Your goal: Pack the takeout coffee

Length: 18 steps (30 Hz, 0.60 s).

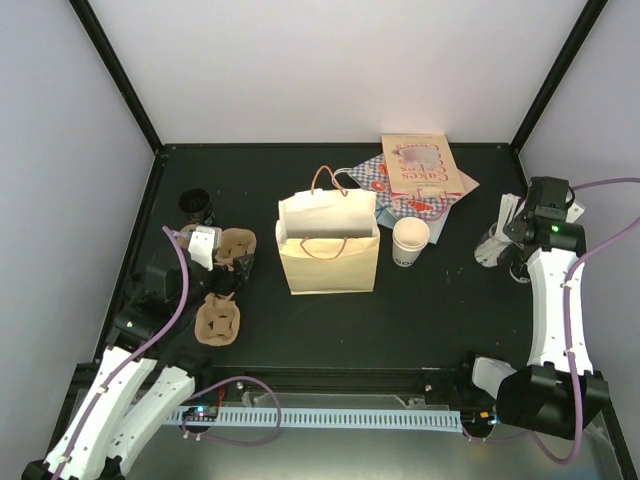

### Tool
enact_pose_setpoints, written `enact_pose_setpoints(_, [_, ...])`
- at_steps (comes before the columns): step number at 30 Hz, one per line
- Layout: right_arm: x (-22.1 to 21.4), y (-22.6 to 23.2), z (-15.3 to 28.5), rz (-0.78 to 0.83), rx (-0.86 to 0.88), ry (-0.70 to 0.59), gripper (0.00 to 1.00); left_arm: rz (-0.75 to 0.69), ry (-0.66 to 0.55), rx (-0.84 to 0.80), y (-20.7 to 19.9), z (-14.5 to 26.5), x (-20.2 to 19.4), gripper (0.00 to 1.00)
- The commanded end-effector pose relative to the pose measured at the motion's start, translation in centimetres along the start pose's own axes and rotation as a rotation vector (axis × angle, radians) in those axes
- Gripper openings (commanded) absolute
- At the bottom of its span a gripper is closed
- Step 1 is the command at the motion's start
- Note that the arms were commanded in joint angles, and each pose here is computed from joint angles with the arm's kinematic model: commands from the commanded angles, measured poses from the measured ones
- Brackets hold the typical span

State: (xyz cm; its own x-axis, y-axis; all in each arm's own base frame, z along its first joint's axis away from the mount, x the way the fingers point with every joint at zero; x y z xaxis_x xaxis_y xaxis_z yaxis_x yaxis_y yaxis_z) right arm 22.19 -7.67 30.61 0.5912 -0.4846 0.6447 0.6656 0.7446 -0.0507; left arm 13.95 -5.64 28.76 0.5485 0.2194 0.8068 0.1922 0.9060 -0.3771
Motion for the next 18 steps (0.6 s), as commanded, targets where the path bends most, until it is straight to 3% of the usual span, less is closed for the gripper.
enact_pose_setpoints(1, [1.1, 0.6, 0.2, -0.063, 0.088, -0.043, 0.26, -0.016, -0.031, -0.02, -0.1, 0.1, 0.4, 0.98])
enact_pose_setpoints(18, [1.6, 0.6, -1.1, -0.114, 0.074, -0.042, 0.22, -0.012, -0.024, -0.015, -0.1, 0.0, 0.3, 0.98])
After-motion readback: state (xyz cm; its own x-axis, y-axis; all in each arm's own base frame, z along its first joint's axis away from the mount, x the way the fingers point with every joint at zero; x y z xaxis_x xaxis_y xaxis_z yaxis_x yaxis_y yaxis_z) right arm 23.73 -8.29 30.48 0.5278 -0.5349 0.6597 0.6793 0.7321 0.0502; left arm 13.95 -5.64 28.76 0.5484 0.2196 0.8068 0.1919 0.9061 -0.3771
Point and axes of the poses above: each gripper's point midway between its finger pads, its own z axis back along the fingers, its own y axis along the line the jaws close on, x = y × z, the point moved 10 cm from there along z, back along the fingers, and after that the axes turned 9 degrees about z, right-handed, at the moved point
